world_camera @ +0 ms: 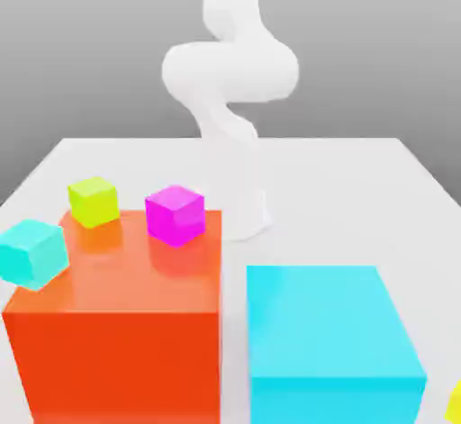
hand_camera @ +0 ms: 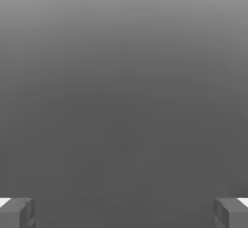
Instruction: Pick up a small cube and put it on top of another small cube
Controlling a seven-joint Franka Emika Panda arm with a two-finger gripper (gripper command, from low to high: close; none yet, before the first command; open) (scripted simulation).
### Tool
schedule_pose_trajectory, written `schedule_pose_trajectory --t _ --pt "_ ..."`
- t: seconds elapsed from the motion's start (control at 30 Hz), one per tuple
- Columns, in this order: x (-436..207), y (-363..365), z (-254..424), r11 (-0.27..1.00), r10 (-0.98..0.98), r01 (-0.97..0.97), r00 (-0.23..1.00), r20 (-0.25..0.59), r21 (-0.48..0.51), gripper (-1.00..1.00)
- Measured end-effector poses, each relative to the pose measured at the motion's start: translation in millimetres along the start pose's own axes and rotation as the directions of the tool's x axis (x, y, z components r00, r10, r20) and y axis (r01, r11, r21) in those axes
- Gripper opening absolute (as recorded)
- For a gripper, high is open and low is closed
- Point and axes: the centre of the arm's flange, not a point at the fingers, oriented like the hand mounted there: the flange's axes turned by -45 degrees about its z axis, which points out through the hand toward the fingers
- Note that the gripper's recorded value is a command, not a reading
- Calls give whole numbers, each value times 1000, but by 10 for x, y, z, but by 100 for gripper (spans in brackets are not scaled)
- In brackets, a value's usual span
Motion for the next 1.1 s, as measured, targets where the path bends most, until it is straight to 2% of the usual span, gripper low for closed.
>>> schedule_pose_trajectory --t 0.27,0.53,0.83,1.1 --pt "7 -674 1300 983 -180 171 967 179 60 0" --pt "-406 -1459 2512 930 -364 326 873 324 168 0" --pt "-1365 -2378 3668 827 -561 453 705 434 333 0" --pt "-2511 -3000 4475 727 -687 500 549 477 472 0"
